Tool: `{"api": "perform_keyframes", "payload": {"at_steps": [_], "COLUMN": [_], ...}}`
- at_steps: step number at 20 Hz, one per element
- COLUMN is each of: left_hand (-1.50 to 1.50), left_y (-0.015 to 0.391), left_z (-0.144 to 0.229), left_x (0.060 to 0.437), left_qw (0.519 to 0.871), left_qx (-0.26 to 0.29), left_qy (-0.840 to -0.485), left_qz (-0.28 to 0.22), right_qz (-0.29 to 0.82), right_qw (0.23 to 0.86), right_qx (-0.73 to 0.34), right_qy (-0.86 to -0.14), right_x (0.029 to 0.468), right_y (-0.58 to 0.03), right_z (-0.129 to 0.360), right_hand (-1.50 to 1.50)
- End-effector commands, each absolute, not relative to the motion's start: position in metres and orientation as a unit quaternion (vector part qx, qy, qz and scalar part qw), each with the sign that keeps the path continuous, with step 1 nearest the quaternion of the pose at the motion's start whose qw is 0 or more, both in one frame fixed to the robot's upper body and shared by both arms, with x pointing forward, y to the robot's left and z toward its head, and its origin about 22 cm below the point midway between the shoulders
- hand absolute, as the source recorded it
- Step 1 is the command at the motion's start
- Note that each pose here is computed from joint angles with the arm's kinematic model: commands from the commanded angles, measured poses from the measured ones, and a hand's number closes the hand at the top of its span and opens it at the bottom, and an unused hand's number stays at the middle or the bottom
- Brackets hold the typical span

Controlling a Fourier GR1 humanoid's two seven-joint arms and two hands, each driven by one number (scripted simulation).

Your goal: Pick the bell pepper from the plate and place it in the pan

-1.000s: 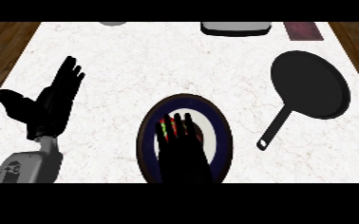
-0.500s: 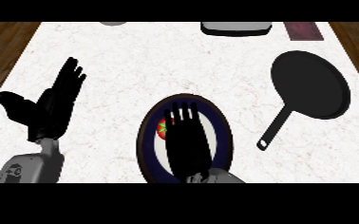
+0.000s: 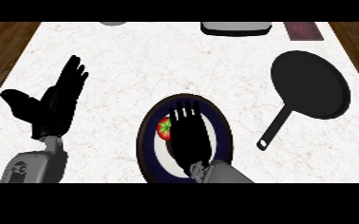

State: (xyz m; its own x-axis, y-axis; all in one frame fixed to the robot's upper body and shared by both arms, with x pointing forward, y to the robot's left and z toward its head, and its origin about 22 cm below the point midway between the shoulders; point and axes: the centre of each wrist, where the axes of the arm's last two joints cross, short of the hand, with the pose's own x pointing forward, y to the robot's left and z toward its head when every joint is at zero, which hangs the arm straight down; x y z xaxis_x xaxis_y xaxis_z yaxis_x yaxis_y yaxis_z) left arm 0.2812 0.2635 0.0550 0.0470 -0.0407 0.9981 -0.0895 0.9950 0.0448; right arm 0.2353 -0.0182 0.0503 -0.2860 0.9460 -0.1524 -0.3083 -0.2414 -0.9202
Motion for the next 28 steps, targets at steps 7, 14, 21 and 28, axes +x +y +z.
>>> {"api": "perform_keyframes", "payload": {"at_steps": [7,14,21,28], "left_hand": [0.0,0.0,0.0,0.0], "left_y": [0.266,0.268,0.279,0.271], "left_z": [0.058,0.07,0.066,0.058], "left_x": [0.281,0.282,0.274,0.275], "left_qw": [0.725,0.726,0.722,0.718], "left_qx": [0.045,0.042,0.049,0.044], "left_qy": [-0.687,-0.687,-0.69,-0.694], "left_qz": [0.018,0.013,0.017,0.024], "right_qz": [0.685,0.711,0.689,0.558], "right_qw": [0.471,0.434,0.437,0.573], "right_qx": [-0.368,-0.337,-0.335,-0.395], "right_qy": [-0.417,-0.439,-0.471,-0.451], "right_x": [0.248,0.263,0.274,0.318], "right_y": [-0.014,-0.015,-0.016,-0.054], "right_z": [0.021,-0.004,-0.002,0.02], "right_hand": [-1.5,1.5,1.5,1.5]}}
